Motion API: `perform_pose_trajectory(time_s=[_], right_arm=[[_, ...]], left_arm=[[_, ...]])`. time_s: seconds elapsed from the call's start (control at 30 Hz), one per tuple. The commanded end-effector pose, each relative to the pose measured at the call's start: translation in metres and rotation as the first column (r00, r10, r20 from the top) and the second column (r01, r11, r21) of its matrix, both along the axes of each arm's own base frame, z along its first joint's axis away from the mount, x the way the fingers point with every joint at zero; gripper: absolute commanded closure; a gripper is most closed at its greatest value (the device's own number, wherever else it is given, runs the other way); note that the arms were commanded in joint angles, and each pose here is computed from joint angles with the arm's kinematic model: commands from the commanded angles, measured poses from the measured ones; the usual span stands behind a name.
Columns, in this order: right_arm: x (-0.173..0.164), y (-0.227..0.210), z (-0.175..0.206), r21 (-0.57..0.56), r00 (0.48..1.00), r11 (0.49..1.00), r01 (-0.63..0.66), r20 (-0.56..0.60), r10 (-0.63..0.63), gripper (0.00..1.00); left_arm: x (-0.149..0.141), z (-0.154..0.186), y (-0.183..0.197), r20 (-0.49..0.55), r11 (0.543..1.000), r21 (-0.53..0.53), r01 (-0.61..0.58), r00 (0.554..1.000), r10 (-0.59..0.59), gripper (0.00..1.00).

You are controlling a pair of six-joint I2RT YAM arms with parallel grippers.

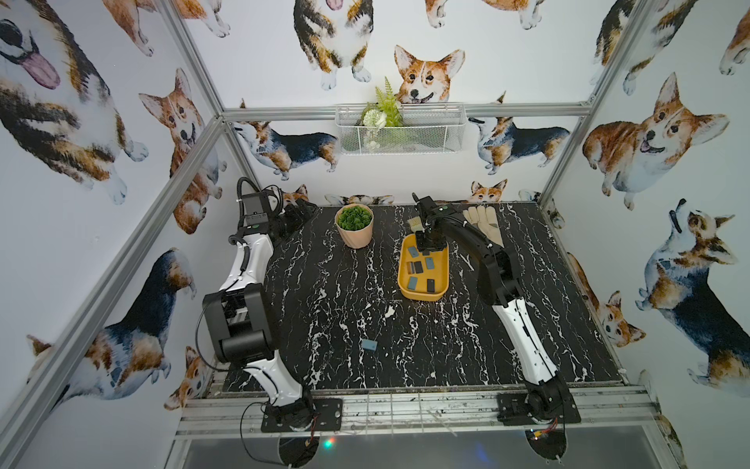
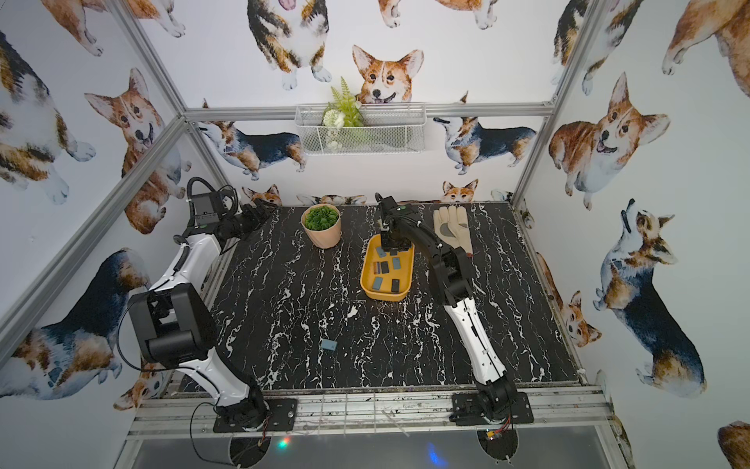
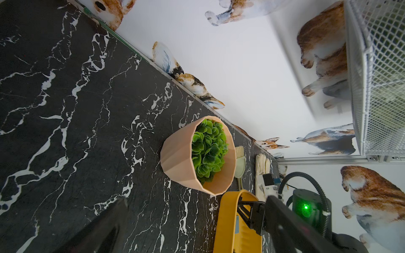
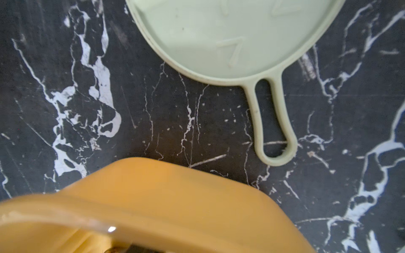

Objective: Put the eraser in the storage box
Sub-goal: Place the eraser in the storage box, then pick up the eraser from the center of the board.

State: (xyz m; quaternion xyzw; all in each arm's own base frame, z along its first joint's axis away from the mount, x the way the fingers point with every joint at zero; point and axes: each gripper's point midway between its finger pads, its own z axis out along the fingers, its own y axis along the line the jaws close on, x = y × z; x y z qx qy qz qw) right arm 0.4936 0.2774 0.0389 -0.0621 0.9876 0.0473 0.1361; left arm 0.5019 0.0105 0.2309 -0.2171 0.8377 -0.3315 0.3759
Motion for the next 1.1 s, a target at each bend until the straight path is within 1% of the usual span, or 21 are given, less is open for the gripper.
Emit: perform_pose_trajectory(time_s=[0.0,0.1,0.33,0.4,0.5,0.63,0.67,0.7,0.73,0.77,0.8,0.83,0.93,1.0,1.07], right_arm=[[-0.003,0.000,0.003,0.000,1.000,1.000,-0.009,-0.011,0.009,0.49],[-0.001,0.003,0.011,0.019,1.000,1.000,-0.012,0.011,0.012,0.47],[-0.001,0.004,0.026,0.024,0.999,1.000,-0.014,0.040,0.013,0.45],[-0.004,0.006,0.038,0.027,0.998,0.999,-0.030,0.061,0.029,0.44],[-0.021,0.014,0.063,0.017,0.991,0.995,-0.094,0.101,0.092,0.41],[-0.073,0.040,0.095,0.047,0.961,0.972,-0.230,0.170,0.220,0.38],[-0.092,0.049,0.099,0.051,0.951,0.961,-0.270,0.172,0.258,0.38],[-0.111,0.056,0.101,0.063,0.939,0.948,-0.313,0.169,0.299,0.33],[-0.128,0.061,0.110,0.075,0.927,0.935,-0.347,0.179,0.330,0.33],[-0.146,0.066,0.112,0.077,0.913,0.920,-0.385,0.179,0.368,0.32],[-0.165,0.072,0.115,0.077,0.894,0.901,-0.428,0.180,0.409,0.32],[-0.194,0.080,0.119,0.071,0.861,0.867,-0.493,0.179,0.476,0.32],[-0.254,0.095,0.112,0.039,0.770,0.775,-0.631,0.158,0.619,0.32],[-0.284,0.104,0.103,0.033,0.717,0.720,-0.693,0.145,0.682,0.31],[-0.310,0.115,0.090,0.060,0.678,0.677,-0.733,0.129,0.723,0.31]], left_arm=[[0.003,0.007,-0.002,0.033,1.000,0.007,0.014,0.999,-0.014,0.00],[0.003,0.006,-0.002,0.030,1.000,0.007,0.014,0.999,-0.014,0.00],[0.002,0.007,-0.002,0.030,1.000,0.006,0.013,0.999,-0.013,0.00],[0.000,0.009,-0.002,0.033,1.000,0.007,0.013,0.999,-0.013,0.00],[-0.003,0.015,-0.003,0.043,1.000,0.014,0.012,0.999,-0.013,0.01],[-0.010,0.026,-0.002,0.059,1.000,0.021,0.005,0.998,-0.006,0.00],[-0.012,0.028,-0.002,0.060,1.000,0.024,0.001,0.998,-0.003,0.00],[-0.013,0.025,-0.002,0.051,1.000,0.024,-0.001,0.999,0.000,0.00],[-0.020,0.039,-0.003,0.078,1.000,0.030,-0.006,0.997,0.003,0.01],[-0.023,0.042,-0.002,0.083,0.999,0.034,-0.011,0.997,0.008,0.00],[-0.027,0.044,-0.001,0.084,0.999,0.039,-0.019,0.996,0.016,0.00],[-0.033,0.047,0.000,0.086,0.999,0.043,-0.028,0.996,0.024,0.00],[-0.048,0.048,0.004,0.055,0.997,0.050,-0.059,0.997,0.056,0.00],[-0.059,0.047,0.007,0.045,0.996,0.041,-0.079,0.996,0.077,0.00],[-0.070,0.046,0.011,0.039,0.994,0.040,-0.103,0.994,0.101,0.00]])
